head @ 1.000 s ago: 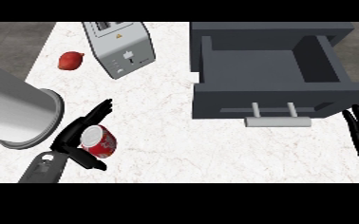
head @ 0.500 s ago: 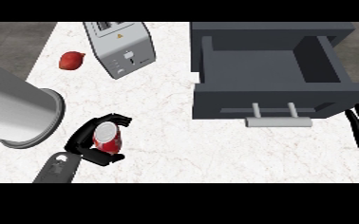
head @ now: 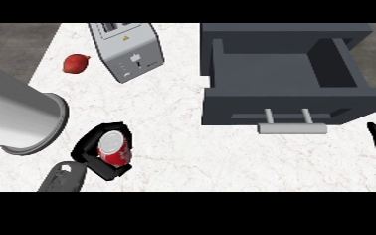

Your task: Pick up the can, place it into the drawer and close the drawer

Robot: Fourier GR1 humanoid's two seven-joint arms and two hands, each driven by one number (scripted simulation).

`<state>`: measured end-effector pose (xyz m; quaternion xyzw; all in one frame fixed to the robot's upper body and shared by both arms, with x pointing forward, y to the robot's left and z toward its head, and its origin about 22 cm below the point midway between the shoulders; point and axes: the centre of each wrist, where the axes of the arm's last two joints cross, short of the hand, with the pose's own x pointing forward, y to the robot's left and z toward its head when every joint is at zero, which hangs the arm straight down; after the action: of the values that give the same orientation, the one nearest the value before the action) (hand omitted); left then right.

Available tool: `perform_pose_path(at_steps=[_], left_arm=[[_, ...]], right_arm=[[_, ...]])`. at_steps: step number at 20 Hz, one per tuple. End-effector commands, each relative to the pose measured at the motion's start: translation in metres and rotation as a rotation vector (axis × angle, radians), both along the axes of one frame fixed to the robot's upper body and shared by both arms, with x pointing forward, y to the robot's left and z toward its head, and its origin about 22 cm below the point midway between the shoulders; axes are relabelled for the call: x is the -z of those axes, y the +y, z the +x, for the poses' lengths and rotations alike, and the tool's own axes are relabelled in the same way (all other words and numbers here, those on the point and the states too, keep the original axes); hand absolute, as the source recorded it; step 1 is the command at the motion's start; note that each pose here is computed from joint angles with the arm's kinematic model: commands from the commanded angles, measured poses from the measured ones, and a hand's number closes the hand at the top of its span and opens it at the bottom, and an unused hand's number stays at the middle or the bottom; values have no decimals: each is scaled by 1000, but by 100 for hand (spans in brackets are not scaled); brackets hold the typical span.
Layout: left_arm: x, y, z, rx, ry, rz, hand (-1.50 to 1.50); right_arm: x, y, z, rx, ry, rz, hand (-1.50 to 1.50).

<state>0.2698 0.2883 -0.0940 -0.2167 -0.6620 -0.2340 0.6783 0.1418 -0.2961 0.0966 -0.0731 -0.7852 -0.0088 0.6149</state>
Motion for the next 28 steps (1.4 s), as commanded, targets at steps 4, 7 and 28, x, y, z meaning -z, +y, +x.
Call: perform_pose_path(at_steps=[4, 7, 28], left_arm=[[-34, 0, 15, -182, -45, -136, 150], [-23, 13, 8, -559, -71, -124, 150], [-207, -146, 73, -564, -212, -85, 150]], right_arm=[[-2, -7, -5, 20, -10, 5, -150], [-2, 0, -2, 14, -22, 11, -150], [10, -16, 8, 25, -17, 6, -150]])
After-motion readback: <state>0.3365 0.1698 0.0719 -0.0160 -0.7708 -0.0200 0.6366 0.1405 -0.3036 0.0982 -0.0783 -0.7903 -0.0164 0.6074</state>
